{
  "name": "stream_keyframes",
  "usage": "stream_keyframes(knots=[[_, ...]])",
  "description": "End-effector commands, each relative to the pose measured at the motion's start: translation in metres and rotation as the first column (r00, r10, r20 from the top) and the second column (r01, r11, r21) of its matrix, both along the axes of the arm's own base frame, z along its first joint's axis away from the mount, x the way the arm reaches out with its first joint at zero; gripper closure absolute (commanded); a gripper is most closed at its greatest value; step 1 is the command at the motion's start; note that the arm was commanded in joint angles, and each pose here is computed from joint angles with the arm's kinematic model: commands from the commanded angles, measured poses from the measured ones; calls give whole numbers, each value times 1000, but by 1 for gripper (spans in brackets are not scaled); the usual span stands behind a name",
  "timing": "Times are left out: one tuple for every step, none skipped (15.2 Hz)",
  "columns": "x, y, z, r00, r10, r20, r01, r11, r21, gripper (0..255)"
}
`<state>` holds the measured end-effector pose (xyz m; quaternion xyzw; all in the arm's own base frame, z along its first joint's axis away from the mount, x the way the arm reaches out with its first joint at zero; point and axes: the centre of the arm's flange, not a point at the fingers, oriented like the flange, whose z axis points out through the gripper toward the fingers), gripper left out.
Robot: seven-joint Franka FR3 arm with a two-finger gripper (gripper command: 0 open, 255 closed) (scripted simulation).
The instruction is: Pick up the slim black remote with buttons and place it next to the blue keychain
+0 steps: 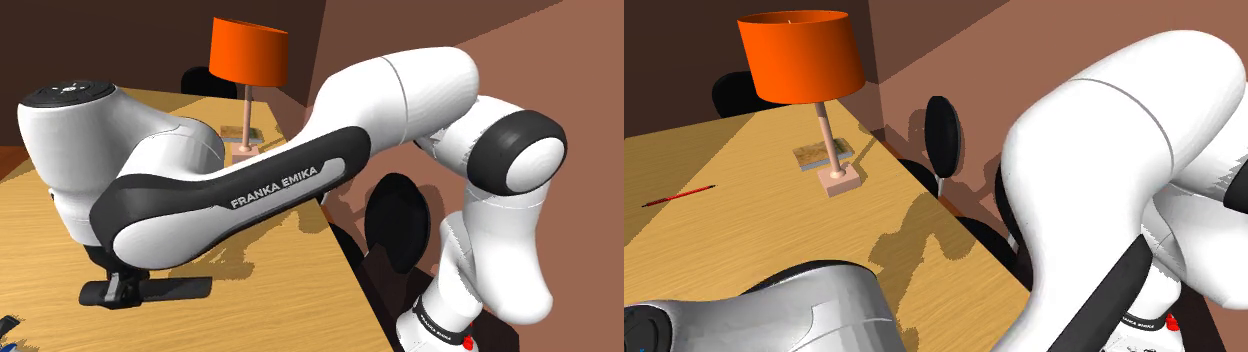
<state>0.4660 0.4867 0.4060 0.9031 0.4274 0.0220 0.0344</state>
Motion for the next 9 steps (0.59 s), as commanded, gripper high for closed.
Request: stream_keyframes(knots=[[-7, 25, 0, 1000, -1, 0, 1, 1000, 0, 255], [-7, 25, -5, 1000, -1, 0, 1, 1000, 0, 255], [-7, 25, -11, 1000, -1, 0, 1, 1000, 0, 255], [-7, 25, -16, 1000, -1, 0, 1, 1000, 0, 255], [-7, 25, -21, 1000, -1, 0, 1, 1000, 0, 255], [-8, 25, -27, 1000, -1, 0, 1, 1000, 0, 255], [-8, 25, -32, 1000, -1, 0, 1, 1000, 0, 255], [-7, 25, -37, 1000, -1, 0, 1, 1000, 0, 255], [-7, 25, -42, 1000, -1, 0, 1, 1000, 0, 255]])
